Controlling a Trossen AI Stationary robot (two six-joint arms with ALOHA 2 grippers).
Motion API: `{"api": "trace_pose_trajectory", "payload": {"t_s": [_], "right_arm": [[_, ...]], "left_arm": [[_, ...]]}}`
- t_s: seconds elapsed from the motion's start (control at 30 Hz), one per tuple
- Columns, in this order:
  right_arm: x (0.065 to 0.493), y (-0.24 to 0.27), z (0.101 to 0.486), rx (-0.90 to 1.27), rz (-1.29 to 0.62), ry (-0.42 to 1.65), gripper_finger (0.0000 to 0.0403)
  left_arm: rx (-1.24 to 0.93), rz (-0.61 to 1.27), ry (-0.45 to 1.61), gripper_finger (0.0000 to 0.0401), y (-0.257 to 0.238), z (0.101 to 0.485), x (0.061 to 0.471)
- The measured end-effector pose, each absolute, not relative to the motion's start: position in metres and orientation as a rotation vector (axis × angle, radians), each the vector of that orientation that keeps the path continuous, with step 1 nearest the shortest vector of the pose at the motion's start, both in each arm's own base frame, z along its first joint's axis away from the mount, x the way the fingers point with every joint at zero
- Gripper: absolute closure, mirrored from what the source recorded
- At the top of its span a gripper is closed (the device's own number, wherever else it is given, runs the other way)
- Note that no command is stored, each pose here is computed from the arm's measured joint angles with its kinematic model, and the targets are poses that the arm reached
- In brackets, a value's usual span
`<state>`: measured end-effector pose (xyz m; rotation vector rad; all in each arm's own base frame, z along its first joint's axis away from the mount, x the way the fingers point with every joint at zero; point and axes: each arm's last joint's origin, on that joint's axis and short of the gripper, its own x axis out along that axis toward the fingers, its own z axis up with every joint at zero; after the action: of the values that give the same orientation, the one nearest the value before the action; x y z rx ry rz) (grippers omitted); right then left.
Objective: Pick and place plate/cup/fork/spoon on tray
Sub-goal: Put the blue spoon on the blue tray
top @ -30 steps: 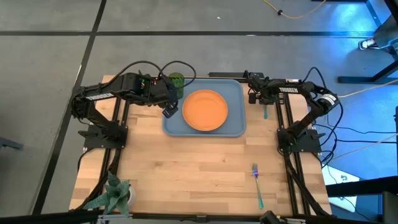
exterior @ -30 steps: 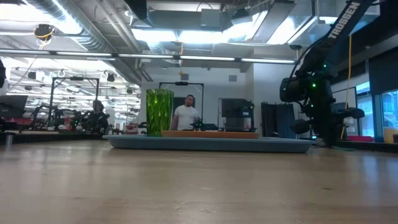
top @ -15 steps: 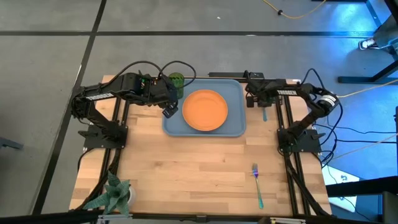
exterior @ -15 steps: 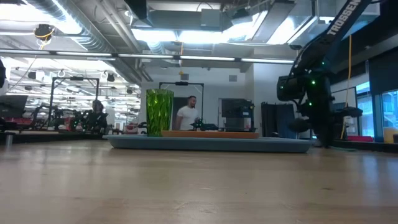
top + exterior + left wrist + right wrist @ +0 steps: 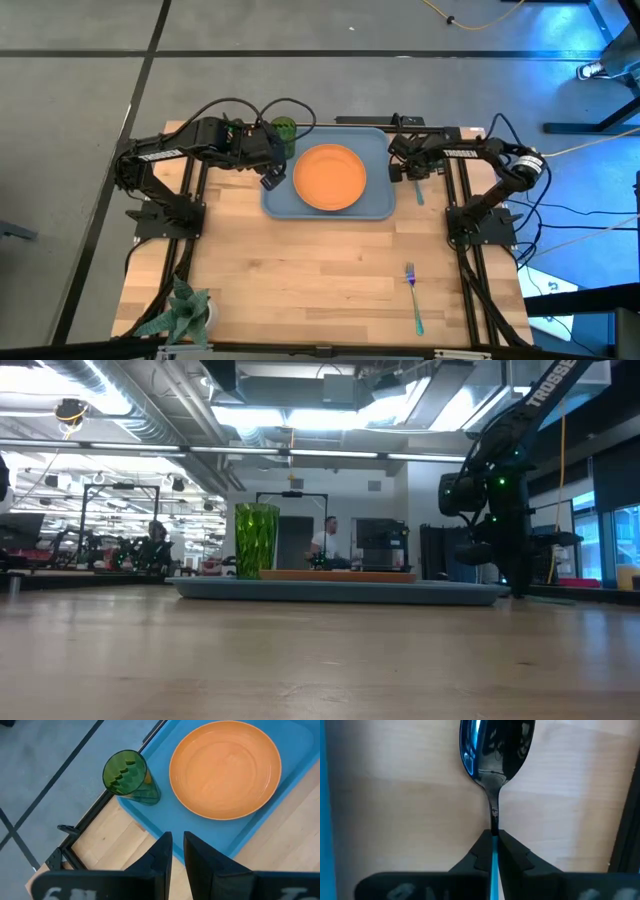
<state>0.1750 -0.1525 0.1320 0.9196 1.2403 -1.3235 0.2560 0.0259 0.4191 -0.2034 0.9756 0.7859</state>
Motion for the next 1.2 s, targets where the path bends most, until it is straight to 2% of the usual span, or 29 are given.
{"api": "trace_pose_trajectory", "payload": {"t_s": [0.33,0.73,1.2], "right_arm": [[0.179,-0.138,0.141,0.906,-1.266,1.258,0.0386],[0.178,-0.123,0.171,0.897,-1.239,1.137,0.0386],[0.227,-0.121,0.236,0.909,-1.18,0.938,0.0386]], "left_arm": [[-0.204,0.785,0.976,0.036,0.026,0.419,0.256],[-0.202,0.784,0.976,0.036,0.026,0.419,0.256],[-0.2,0.782,0.977,0.036,0.026,0.419,0.256]]}}
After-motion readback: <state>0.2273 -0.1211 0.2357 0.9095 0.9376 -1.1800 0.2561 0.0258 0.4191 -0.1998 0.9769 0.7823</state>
